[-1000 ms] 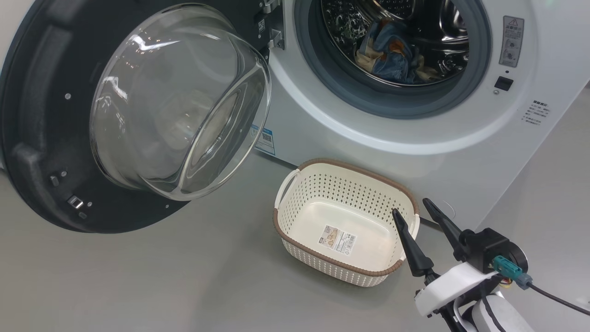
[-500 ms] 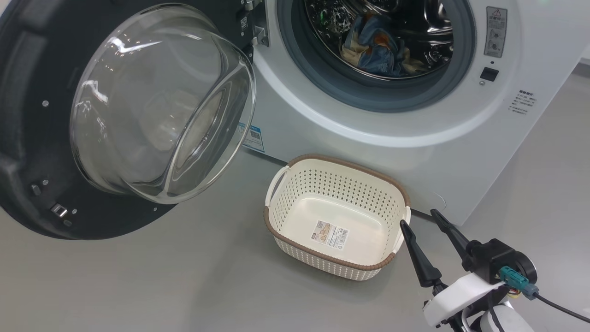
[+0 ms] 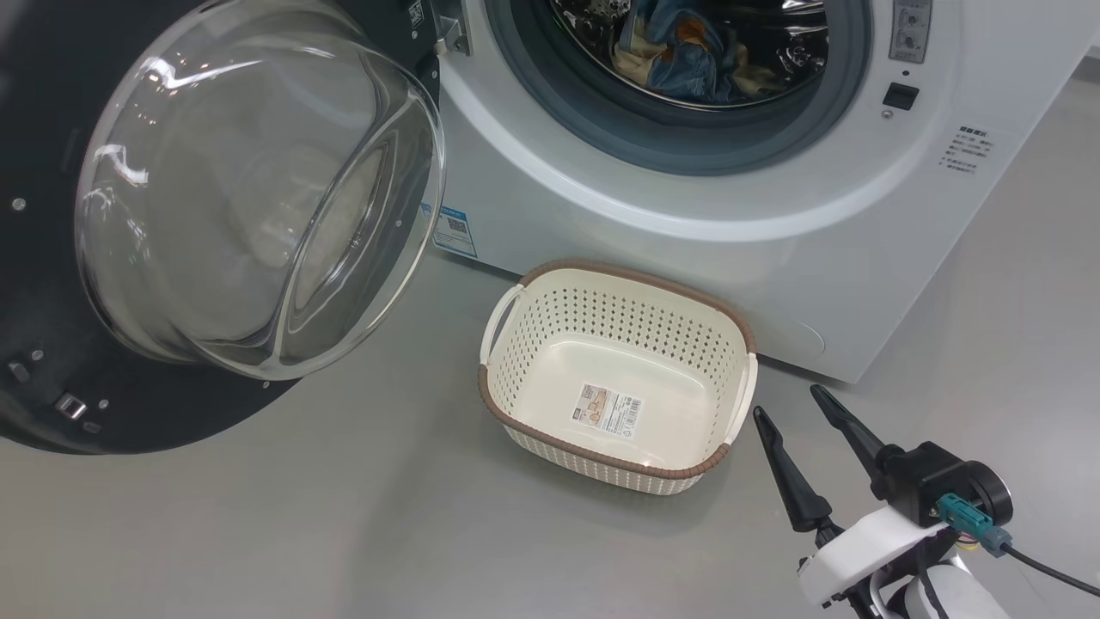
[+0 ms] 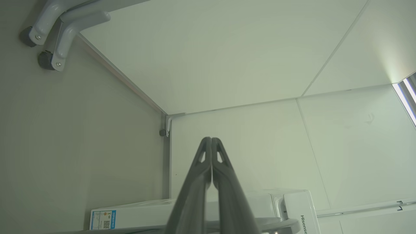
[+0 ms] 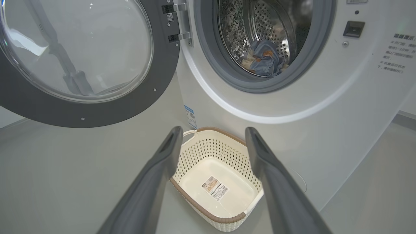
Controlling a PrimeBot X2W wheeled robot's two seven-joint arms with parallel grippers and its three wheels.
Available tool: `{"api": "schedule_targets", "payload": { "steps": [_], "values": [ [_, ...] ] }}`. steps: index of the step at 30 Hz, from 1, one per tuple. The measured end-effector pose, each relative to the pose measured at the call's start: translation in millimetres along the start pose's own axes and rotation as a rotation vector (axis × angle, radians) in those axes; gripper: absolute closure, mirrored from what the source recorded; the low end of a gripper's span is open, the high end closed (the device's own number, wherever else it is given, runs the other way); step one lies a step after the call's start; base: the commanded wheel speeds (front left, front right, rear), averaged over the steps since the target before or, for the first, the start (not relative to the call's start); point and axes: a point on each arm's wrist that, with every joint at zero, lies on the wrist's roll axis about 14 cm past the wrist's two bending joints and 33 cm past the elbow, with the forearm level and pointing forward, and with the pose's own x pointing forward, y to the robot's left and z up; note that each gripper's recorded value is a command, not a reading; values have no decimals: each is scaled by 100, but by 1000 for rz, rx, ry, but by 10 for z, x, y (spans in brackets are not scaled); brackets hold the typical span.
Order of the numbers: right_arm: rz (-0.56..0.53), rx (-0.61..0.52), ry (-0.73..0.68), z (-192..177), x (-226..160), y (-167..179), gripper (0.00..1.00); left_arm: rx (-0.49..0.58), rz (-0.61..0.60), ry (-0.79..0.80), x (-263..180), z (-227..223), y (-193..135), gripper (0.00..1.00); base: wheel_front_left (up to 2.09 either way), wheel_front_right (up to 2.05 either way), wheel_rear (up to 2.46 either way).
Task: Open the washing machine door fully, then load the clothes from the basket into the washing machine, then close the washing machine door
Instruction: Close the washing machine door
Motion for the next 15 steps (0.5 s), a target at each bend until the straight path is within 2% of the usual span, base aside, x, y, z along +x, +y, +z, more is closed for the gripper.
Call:
{"api": "schedule_targets", "payload": {
  "steps": [15],
  "values": [
    [-53, -16, 24, -88, -104, -250, 0, -69, 13, 139, 202, -456, 119, 100, 0, 0, 0]
  ]
}}
